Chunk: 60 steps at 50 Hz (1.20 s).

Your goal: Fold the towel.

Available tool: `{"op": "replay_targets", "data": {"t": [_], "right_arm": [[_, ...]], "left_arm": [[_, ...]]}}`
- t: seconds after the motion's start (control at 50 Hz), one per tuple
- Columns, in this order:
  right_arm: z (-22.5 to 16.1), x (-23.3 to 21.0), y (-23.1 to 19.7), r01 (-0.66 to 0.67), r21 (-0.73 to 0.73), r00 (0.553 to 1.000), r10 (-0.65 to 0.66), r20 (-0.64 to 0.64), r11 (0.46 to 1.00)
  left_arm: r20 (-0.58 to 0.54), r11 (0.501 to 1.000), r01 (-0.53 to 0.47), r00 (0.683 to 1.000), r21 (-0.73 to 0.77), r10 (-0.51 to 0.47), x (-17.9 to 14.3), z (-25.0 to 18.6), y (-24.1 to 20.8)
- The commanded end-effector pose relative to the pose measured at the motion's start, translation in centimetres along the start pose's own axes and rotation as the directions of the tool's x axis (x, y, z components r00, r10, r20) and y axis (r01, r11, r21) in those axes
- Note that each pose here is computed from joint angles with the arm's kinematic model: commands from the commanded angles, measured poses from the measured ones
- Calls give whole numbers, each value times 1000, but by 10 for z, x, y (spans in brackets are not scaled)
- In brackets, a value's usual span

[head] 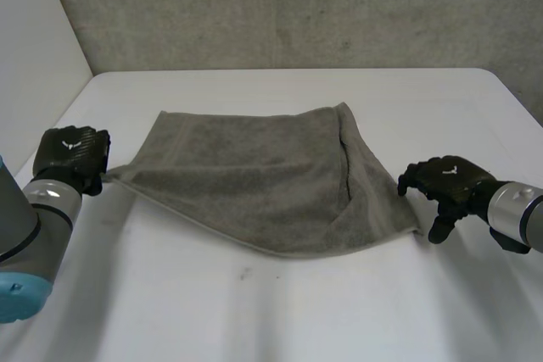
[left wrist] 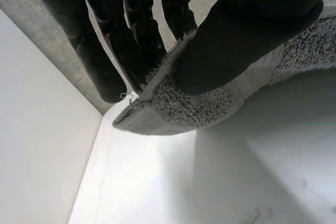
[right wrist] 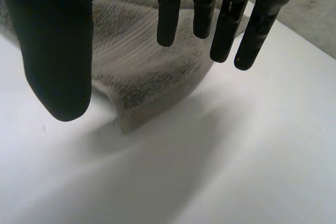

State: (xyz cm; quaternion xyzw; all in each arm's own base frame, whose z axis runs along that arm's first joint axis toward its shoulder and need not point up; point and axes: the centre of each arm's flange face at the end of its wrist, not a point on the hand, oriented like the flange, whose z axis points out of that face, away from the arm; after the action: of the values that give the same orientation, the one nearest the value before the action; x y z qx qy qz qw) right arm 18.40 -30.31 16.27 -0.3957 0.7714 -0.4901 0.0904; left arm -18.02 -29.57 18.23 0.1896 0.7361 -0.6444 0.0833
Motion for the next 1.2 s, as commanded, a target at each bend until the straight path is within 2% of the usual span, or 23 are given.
{"op": "replay_targets", "data": {"t": [0.02,0.28,0.5,0.8,0.86,0.88,0.9,0.94,0.98,1.06,1.1,1.12,1.16,1.2], "right_arm": [[12,-7,12,16,20,998,-17,59,1000],[24,-8,20,27,89,999,-30,24,996],[38,-13,28,31,93,999,-34,32,995],[43,-6,16,53,161,999,-53,-5,986],[31,7,-10,38,229,998,-25,-60,973],[18,16,-33,39,284,995,-10,-101,958],[18,16,-33,39,285,995,-10,-102,958],[-8,29,-70,28,380,989,30,-144,925],[-20,33,-84,25,408,987,43,-156,912],[-43,42,-104,24,413,982,56,-178,910],[-78,51,-127,22,404,977,66,-201,914],[-78,51,-127,22,404,977,66,-201,914],[-116,57,-153,70,418,964,46,-262,906],[-130,58,-164,109,415,957,18,-289,903]], "left_arm": [[-10,1000,2,1000,-4,-2,3,-2,1],[-8,1000,10,1000,-5,-10,3,-1,2],[-10,1000,14,1000,-9,-14,3,-1,3],[-23,1000,11,1000,-24,-12,6,-3,4],[-31,999,10,999,-39,-11,6,-7,3],[-31,999,10,999,-39,-11,6,-7,3],[-34,999,9,999,-35,-10,5,-10,-2],[-39,1000,8,999,-18,-9,4,-16,-13],[-41,1000,8,999,-1,-8,2,-23,-24],[-26,998,12,1000,57,-11,-11,-44,-58],[-14,996,13,1000,84,-12,-17,-52,-71],[-4,994,8,1000,108,-8,-23,-61,-84],[5,991,10,1000,132,-10,-29,-70,-98],[12,988,9,1000,152,-11,-35,-77,-110]]}}
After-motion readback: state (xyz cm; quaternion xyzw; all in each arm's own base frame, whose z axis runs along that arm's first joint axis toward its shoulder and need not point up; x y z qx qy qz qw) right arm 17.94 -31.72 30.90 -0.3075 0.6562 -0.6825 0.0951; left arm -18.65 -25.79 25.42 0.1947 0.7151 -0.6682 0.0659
